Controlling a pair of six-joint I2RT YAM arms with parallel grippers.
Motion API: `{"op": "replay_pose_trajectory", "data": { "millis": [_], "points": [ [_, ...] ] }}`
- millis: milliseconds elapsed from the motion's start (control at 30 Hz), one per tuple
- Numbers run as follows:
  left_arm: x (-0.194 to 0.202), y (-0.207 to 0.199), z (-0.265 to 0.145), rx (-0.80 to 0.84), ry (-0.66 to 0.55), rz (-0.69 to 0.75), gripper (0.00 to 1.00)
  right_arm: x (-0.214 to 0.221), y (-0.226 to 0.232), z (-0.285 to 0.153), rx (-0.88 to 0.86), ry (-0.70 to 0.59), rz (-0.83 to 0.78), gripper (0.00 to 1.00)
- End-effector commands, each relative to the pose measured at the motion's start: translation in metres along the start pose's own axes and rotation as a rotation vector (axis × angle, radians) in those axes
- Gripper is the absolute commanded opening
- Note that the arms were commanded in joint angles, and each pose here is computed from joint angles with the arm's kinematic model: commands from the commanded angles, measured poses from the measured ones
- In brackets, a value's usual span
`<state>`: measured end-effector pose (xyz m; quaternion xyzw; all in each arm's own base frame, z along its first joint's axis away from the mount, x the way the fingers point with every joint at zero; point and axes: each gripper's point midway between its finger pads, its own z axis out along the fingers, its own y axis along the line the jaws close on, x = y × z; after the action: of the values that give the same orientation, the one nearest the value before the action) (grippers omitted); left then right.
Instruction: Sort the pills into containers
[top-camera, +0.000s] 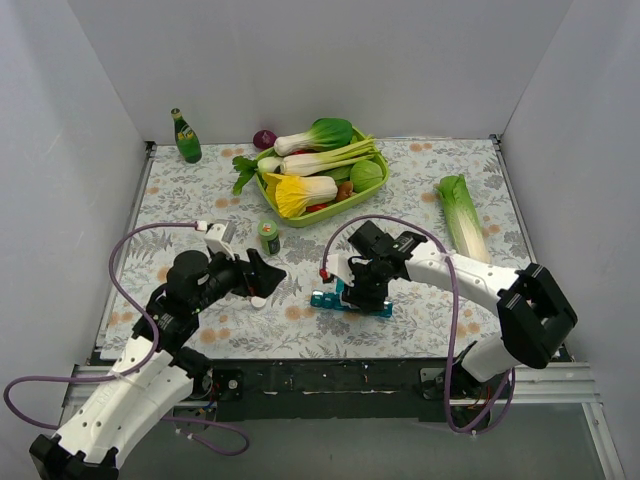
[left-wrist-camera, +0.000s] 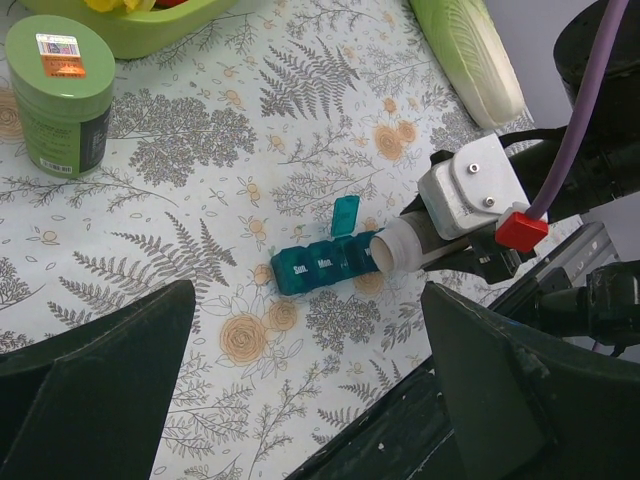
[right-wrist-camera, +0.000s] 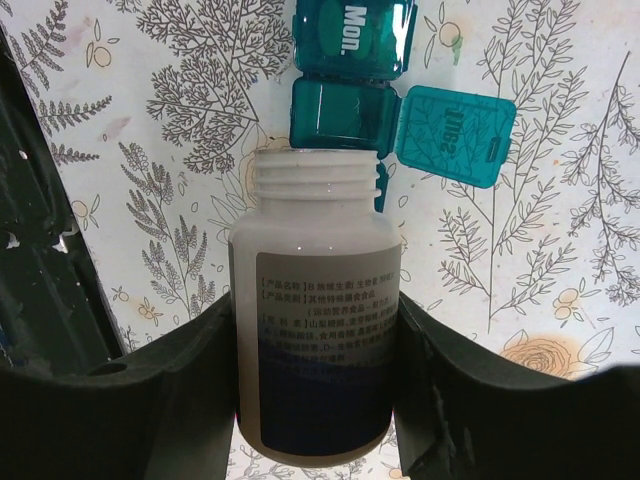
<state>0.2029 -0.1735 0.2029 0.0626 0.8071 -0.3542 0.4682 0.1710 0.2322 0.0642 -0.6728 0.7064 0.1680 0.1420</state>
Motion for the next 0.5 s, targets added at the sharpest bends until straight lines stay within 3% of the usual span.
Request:
{"op": "replay_pose_trajectory", "data": {
  "millis": [0, 467],
  "points": [
    [-0.009, 0.001, -0.005, -0.007, -0.05, 0.017, 0.98, -0.01, -0.005, -0.009, 0.009, 0.017, -0.029, 0.08],
    [-0.021, 0.001, -0.016, -0.022, -0.13, 0.027, 0.98, -0.011, -0.009, -0.002, 0.009, 0.074, -0.039, 0.08]
  ]
}}
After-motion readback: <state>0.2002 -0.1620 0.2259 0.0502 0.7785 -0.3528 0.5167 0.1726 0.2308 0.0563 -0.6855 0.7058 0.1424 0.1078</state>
